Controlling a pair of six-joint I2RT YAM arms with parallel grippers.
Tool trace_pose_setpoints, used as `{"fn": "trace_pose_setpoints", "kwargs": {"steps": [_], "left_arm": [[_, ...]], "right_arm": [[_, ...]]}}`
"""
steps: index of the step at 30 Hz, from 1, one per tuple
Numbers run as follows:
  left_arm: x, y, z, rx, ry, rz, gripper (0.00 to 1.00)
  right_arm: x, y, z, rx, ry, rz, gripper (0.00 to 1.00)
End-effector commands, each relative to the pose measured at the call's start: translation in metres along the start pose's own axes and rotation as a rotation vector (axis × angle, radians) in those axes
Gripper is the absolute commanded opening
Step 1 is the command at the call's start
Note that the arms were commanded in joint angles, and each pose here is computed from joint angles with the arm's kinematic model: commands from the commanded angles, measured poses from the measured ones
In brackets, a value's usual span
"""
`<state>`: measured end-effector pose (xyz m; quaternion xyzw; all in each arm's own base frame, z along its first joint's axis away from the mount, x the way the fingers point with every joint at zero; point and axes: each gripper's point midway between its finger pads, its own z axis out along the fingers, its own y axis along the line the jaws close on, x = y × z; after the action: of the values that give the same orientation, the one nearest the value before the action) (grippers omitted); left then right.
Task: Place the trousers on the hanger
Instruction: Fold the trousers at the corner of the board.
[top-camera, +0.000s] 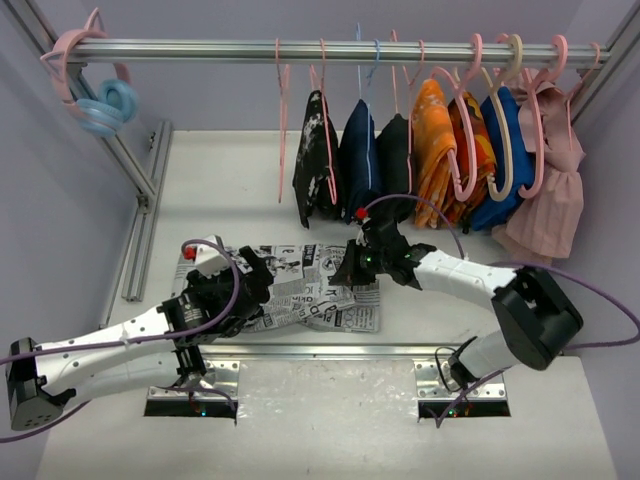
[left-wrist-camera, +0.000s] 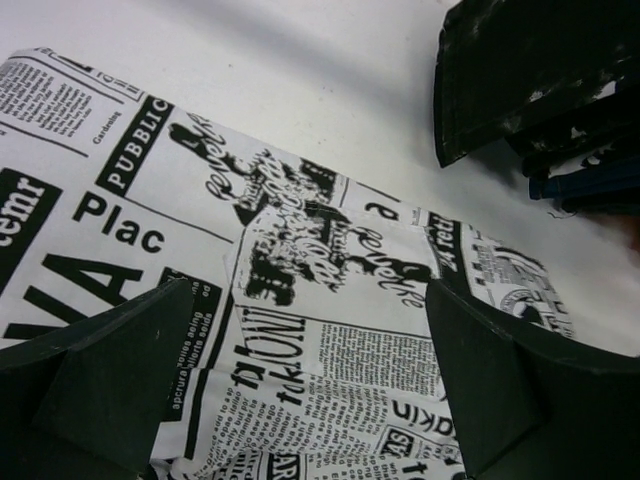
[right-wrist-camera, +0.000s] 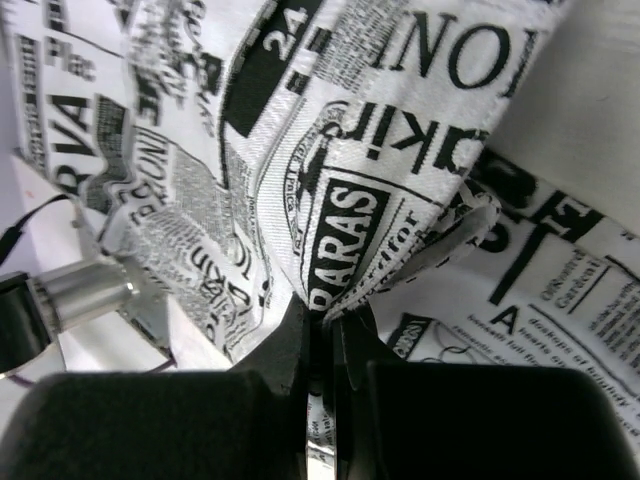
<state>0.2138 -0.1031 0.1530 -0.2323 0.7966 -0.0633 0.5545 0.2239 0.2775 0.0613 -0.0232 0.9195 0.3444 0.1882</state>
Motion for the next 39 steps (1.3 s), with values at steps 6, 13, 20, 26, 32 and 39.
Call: {"fn": "trace_pose_setpoints", "kwargs": {"steps": [6,13,20,26,32,39], "left_arm": [[-0.008,-0.012,0.009,-0.067,-0.048,0.023,1.0],[-0.008,-0.03,0.015,-0.073,-0.06,0.061,1.0],[0.013,-0.037,0.045,-0.11,-0.008,0.165,1.0],[0.037,-0.045,0.081,-0.143,0.095,0.206,1.0],[0.07,-0.025,0.112,-0.238,0.234,0.217,1.0],[0.123,-0.003,0.131,-0.223,0.446,0.173,0.85]], "right_arm": [[-0.022,0.007,-0.076,0.042,-0.26,-0.025,0.0],[0.006,-0.025,-0.106,0.11,-0.299,-0.028,0.0],[0.007,-0.038,-0.149,0.202,-0.367,-0.051,0.0],[0.018,-0.057,-0.173,0.285,-0.385,-0.061,0.0],[0.035,-0.082,-0.165,0.376,-0.307,-0.087,0.0],[0.027,-0.088,-0.14,0.413,-0.26,-0.131,0.0]]}}
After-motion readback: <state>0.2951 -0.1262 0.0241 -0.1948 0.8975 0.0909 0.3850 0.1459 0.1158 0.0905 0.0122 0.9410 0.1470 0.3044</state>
